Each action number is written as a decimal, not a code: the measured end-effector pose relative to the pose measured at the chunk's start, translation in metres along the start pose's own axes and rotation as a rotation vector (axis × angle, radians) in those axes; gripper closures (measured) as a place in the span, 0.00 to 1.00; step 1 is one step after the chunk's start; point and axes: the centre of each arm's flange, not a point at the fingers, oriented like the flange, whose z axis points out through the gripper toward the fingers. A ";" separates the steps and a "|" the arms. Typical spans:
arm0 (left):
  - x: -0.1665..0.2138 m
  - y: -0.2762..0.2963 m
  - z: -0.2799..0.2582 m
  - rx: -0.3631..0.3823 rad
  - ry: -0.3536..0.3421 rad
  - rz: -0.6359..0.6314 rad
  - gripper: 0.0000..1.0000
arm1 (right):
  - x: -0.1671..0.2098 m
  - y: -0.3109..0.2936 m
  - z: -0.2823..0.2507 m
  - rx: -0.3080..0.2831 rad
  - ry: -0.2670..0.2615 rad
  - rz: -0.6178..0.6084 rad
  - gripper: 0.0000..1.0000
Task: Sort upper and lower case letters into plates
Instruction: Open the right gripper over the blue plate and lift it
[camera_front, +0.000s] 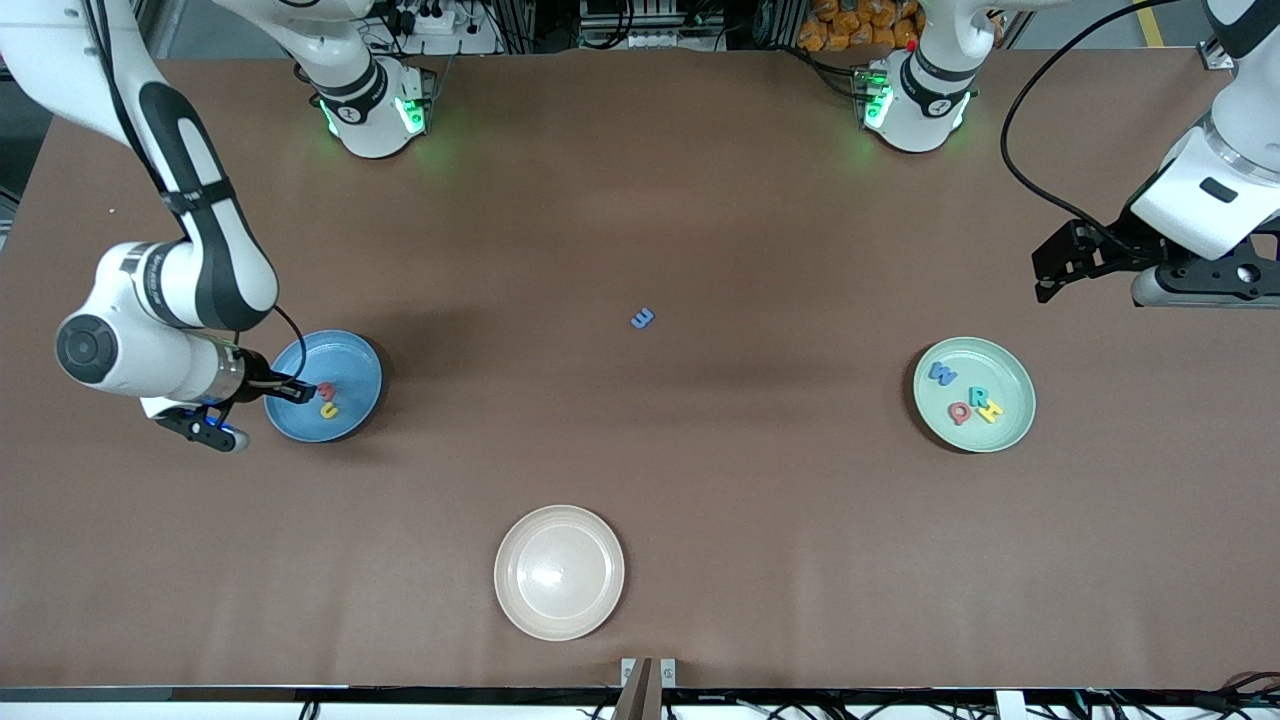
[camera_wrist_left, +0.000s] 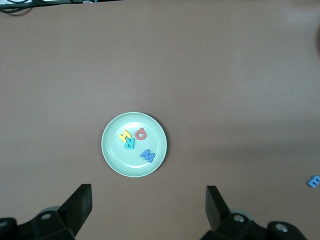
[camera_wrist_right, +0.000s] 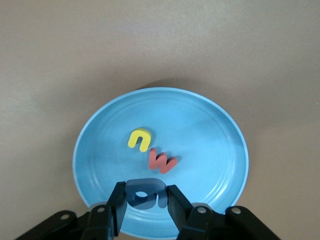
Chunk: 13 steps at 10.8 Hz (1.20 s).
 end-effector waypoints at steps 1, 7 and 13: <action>0.000 0.000 0.000 0.000 -0.001 0.000 0.00 | 0.001 0.003 0.005 -0.002 -0.007 0.006 0.59; -0.004 -0.013 0.004 0.006 -0.043 -0.022 0.00 | 0.005 -0.036 -0.049 -0.006 -0.020 -0.045 0.00; -0.007 -0.040 0.017 -0.071 -0.086 -0.092 0.00 | -0.087 -0.217 -0.070 -0.003 0.003 -0.034 0.00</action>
